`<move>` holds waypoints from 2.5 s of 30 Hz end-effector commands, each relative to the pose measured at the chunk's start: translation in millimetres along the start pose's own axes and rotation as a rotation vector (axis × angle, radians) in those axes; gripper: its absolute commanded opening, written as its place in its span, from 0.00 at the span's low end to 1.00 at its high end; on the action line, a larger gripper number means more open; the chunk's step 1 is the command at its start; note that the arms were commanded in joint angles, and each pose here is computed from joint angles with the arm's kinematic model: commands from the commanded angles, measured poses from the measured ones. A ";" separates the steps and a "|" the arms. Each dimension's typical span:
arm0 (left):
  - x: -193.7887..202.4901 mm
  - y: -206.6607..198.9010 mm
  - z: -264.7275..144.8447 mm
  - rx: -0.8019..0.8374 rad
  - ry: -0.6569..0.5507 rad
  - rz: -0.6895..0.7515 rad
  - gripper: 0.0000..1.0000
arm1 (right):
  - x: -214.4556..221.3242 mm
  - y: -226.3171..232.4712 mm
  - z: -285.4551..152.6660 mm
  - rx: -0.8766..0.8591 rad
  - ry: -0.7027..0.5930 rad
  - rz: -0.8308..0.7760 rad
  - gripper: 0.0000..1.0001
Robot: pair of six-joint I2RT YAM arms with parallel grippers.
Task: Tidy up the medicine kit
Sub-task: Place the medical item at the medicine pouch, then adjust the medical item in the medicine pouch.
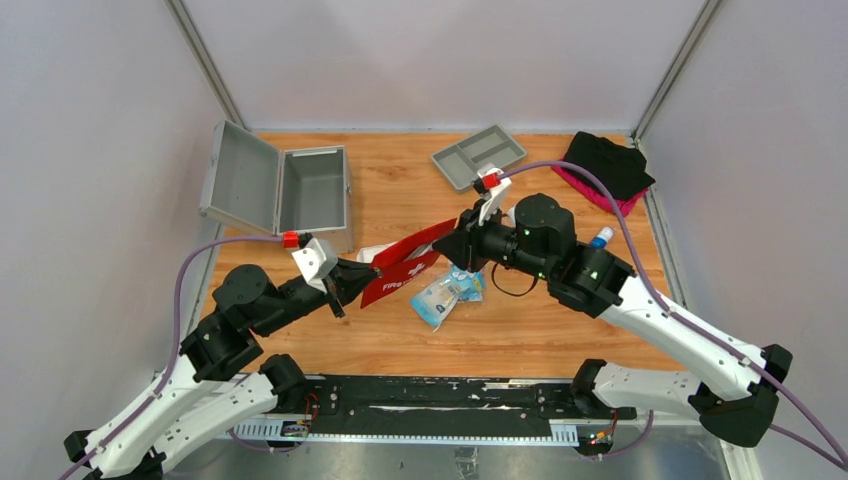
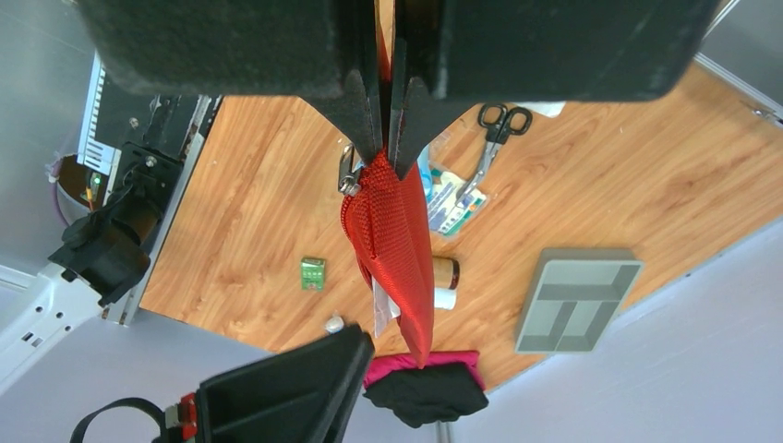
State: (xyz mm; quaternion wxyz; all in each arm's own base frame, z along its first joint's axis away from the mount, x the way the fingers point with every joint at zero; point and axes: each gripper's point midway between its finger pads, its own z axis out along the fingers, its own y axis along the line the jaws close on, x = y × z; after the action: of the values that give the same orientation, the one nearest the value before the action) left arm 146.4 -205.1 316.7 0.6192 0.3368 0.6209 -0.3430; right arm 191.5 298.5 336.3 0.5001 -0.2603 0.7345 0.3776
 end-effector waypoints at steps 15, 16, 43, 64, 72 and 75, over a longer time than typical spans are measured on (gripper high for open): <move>-7.4 -4.0 -0.6 0.023 -0.037 0.002 0.00 | 16.5 1.3 23.1 -0.023 0.027 0.111 0.16; -7.7 -4.7 -1.0 0.027 -0.039 0.002 0.00 | 19.0 0.6 25.2 -0.022 0.035 0.112 0.16; -4.6 -8.1 -0.6 0.049 -0.031 0.010 0.00 | -28.7 26.8 -8.3 -0.161 -0.120 -0.072 0.20; -5.8 -11.1 2.8 0.068 -0.034 0.006 0.00 | -7.1 11.0 25.2 -0.093 -0.055 -0.022 0.17; -6.6 -10.6 3.2 0.065 -0.040 0.005 0.00 | 9.2 -6.7 27.6 -0.015 -0.012 -0.044 0.17; -6.8 -10.0 3.5 0.062 -0.041 0.005 0.00 | 14.8 -9.2 28.7 -0.008 0.001 -0.045 0.16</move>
State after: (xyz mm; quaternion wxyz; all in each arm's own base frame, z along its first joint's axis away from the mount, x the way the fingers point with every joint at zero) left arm 139.2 -210.9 316.6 0.6121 0.3527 0.6093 -0.3602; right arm 199.6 324.3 330.5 0.5088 -0.2829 0.7091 0.3979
